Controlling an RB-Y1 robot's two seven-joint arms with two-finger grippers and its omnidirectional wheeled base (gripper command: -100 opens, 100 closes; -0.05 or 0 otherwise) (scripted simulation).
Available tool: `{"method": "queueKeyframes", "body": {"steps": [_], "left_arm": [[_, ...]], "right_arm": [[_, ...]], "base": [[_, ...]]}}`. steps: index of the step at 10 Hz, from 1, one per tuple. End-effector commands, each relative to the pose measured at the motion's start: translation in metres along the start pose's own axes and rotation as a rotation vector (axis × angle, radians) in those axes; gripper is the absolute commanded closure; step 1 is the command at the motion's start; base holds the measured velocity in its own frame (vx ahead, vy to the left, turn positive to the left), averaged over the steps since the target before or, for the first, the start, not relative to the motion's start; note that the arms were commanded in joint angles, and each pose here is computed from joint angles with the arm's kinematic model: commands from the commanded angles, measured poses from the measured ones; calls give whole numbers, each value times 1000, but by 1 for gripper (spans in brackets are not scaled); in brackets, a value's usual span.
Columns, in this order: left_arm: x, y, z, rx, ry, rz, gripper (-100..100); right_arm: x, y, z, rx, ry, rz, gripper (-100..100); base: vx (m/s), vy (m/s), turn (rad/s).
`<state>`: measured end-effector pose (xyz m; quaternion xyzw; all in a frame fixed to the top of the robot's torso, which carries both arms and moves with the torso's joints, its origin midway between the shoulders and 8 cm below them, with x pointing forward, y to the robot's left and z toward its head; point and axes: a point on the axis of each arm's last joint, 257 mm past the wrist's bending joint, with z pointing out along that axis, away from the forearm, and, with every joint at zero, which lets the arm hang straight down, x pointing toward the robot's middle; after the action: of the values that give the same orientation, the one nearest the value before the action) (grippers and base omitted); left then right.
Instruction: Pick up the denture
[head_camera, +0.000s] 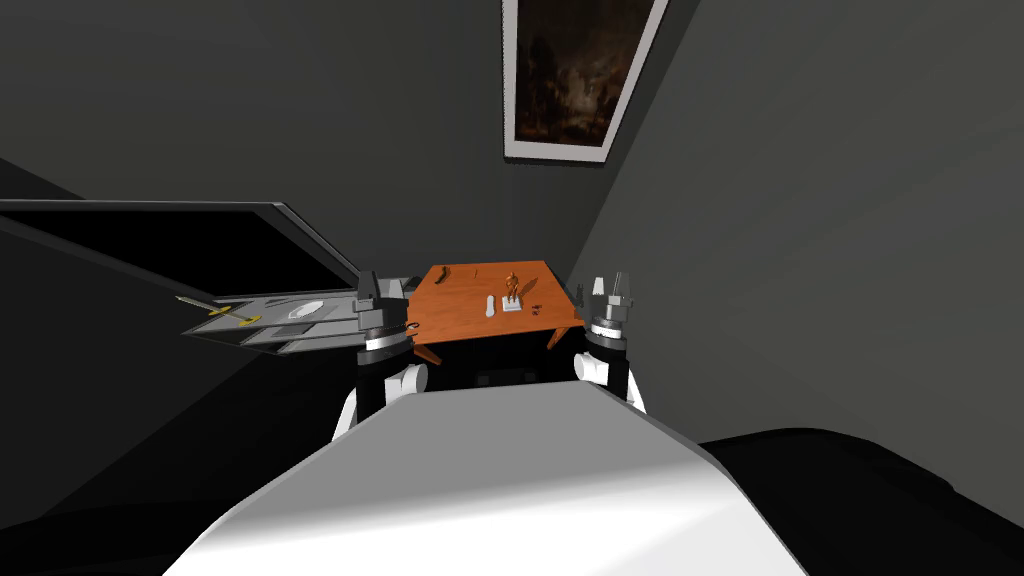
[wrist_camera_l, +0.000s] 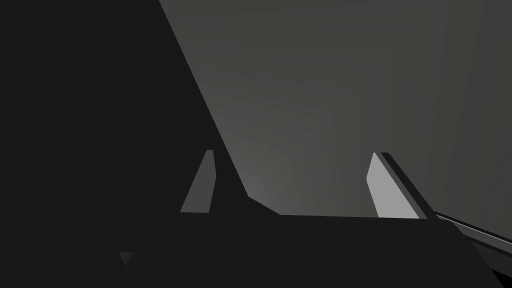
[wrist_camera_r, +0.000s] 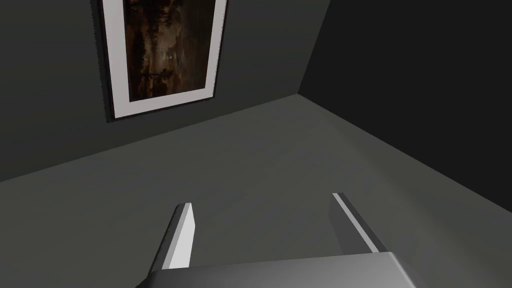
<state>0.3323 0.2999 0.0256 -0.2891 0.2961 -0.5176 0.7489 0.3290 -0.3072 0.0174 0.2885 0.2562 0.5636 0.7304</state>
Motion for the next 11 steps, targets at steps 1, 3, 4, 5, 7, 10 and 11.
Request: {"method": "queueKeyframes", "body": {"steps": [1,3,4,5,7,10,11], "left_arm": [[0,0,0,0,0,0,0],[0,0,0,0,0,0,0],[0,0,0,0,0,0,0],[0,0,0,0,0,0,0],[0,0,0,0,0,0,0],[0,0,0,0,0,0,0],[0,0,0,0,0,0,0]], "right_arm": [[7,-5,0,6,35,-15,-100],[20,-16,0,21,87,-43,-100],[29,-23,0,31,114,-61,-100],[38,-32,-1,41,142,-81,-100],[48,-41,-2,52,170,-103,-100],[72,-62,-5,74,231,-154,-100],[85,-73,-8,86,264,-172,-100]], "base": [[0,0,0],[6,8,0],[10,10,-1],[12,11,-1],[12,12,0],[12,12,-2],[14,13,-2]]}}
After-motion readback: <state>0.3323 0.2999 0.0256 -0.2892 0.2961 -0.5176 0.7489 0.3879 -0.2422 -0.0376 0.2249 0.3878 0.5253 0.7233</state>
